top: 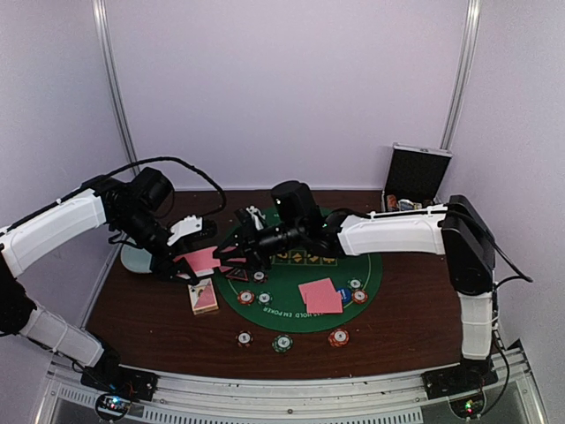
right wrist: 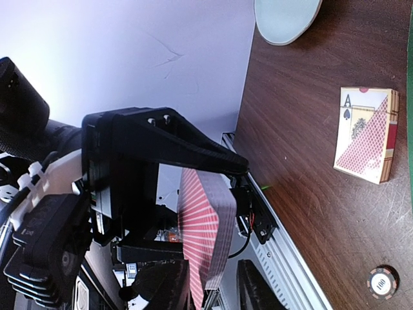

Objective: Distribute texas hold em gaming equipment

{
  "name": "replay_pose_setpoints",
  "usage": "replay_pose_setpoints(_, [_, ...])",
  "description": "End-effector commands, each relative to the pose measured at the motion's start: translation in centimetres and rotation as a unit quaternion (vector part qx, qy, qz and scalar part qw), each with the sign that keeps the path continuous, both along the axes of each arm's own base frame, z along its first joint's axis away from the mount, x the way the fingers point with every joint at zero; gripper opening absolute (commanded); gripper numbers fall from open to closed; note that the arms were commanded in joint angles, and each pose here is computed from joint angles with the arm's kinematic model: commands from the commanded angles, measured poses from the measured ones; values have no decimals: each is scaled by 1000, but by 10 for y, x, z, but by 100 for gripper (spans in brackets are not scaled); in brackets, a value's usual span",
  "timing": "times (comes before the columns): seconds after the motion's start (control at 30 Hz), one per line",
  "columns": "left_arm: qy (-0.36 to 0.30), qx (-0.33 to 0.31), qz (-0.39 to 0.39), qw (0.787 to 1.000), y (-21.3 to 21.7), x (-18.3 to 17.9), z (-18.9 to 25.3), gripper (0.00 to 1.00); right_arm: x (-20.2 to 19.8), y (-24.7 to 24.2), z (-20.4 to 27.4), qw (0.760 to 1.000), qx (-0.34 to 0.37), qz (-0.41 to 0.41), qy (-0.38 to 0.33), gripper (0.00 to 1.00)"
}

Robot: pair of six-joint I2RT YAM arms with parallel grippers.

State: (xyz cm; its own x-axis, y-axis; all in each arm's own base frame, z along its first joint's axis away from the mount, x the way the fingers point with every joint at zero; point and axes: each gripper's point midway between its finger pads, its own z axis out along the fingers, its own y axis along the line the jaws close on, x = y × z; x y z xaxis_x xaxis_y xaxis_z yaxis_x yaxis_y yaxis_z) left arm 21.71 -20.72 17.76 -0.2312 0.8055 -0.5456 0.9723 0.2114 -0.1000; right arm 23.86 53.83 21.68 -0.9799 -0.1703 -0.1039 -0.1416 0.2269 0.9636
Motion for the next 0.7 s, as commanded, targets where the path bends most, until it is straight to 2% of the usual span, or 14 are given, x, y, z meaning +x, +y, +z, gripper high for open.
replay_pose_setpoints(0.0, [-24, -11, -11, 1000, -4, 5, 9, 0, -4, -7, 25, 1000, 17, -2, -13, 26])
replay_pose_setpoints(0.3, [-24, -4, -10, 1000, -3, 6, 6, 0, -8, -3, 27, 1000, 22, 3, -5, 14])
replay_pose_setpoints(0.67, [-26, 6, -10, 1000, 1, 6, -1, 0, -8, -5, 40, 999, 33, 1, -9, 4])
